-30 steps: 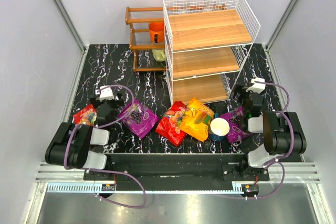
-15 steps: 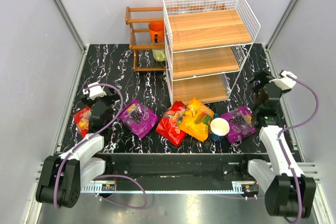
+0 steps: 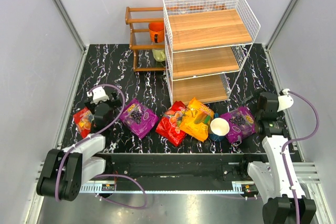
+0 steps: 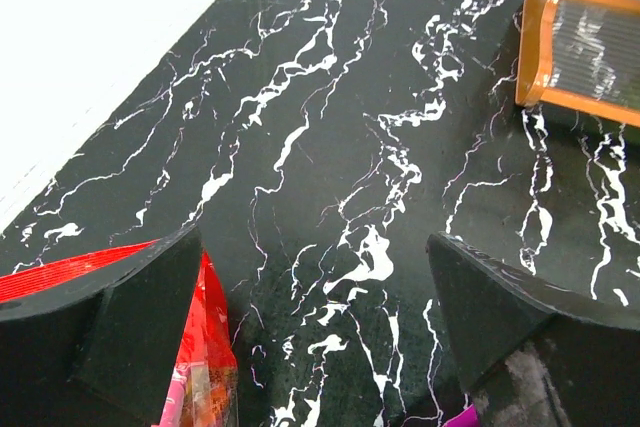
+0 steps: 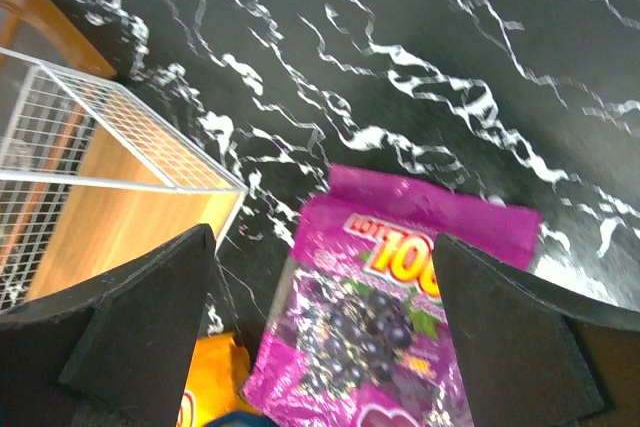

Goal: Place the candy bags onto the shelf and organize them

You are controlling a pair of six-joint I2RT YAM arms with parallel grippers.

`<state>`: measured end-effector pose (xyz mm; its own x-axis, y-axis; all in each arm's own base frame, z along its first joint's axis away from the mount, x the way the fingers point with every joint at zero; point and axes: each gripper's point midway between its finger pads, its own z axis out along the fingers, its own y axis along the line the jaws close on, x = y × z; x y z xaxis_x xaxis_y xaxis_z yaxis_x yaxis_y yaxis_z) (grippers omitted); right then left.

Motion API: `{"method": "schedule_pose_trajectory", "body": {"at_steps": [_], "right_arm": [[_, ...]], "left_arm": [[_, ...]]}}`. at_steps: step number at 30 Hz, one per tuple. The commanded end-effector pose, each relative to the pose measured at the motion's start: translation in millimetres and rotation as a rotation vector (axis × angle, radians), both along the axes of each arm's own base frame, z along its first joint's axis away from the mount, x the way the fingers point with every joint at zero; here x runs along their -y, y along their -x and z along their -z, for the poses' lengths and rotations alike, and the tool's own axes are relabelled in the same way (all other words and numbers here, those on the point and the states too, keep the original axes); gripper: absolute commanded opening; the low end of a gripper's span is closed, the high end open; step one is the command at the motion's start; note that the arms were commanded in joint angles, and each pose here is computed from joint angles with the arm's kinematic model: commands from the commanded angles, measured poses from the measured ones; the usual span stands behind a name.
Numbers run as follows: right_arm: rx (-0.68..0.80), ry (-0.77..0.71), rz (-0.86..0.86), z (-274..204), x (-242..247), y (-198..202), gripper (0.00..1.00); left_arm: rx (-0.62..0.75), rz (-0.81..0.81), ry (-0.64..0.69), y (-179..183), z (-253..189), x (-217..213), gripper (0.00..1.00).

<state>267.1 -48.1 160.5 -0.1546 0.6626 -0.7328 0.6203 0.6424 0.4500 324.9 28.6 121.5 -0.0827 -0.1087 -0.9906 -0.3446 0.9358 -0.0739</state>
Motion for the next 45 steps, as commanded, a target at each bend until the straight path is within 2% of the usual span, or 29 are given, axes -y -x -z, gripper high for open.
{"method": "schedule_pose_trajectory", "body": {"at_steps": [1, 7, 11, 17, 25, 34, 40, 45], "right_arm": [[-0.107, -0.099, 0.066, 24, -6, 27, 1.00], [-0.161, -0.158, 0.082, 42, -13, 39, 1.00], [-0.158, -0.251, 0.084, 46, -25, 46, 1.00], [-0.192, -0.333, 0.112, 57, -36, 74, 1.00], [-0.246, -0.334, 0.124, 55, -37, 99, 0.98], [-0.257, -0.374, 0.114, 61, -44, 99, 0.99], [-0.211, -0.324, 0.119, 46, -35, 95, 0.99], [-0.242, -0.361, 0.107, 58, -42, 95, 0.99]], "left_arm": [[0.040, -0.024, 0.016, -13, -17, -1, 0.99], [0.044, -0.063, 0.031, -12, -16, -6, 0.99], [0.031, -0.069, 0.031, -14, -14, -7, 0.99], [0.022, -0.066, 0.028, -16, -13, -6, 0.99], [0.015, -0.068, 0.027, -18, -13, -5, 0.99], [0.009, -0.078, 0.028, -17, -11, -7, 0.99], [0.009, -0.078, 0.028, -17, -11, -7, 0.99], [0.001, -0.084, 0.028, -18, -10, -8, 0.99]]}}
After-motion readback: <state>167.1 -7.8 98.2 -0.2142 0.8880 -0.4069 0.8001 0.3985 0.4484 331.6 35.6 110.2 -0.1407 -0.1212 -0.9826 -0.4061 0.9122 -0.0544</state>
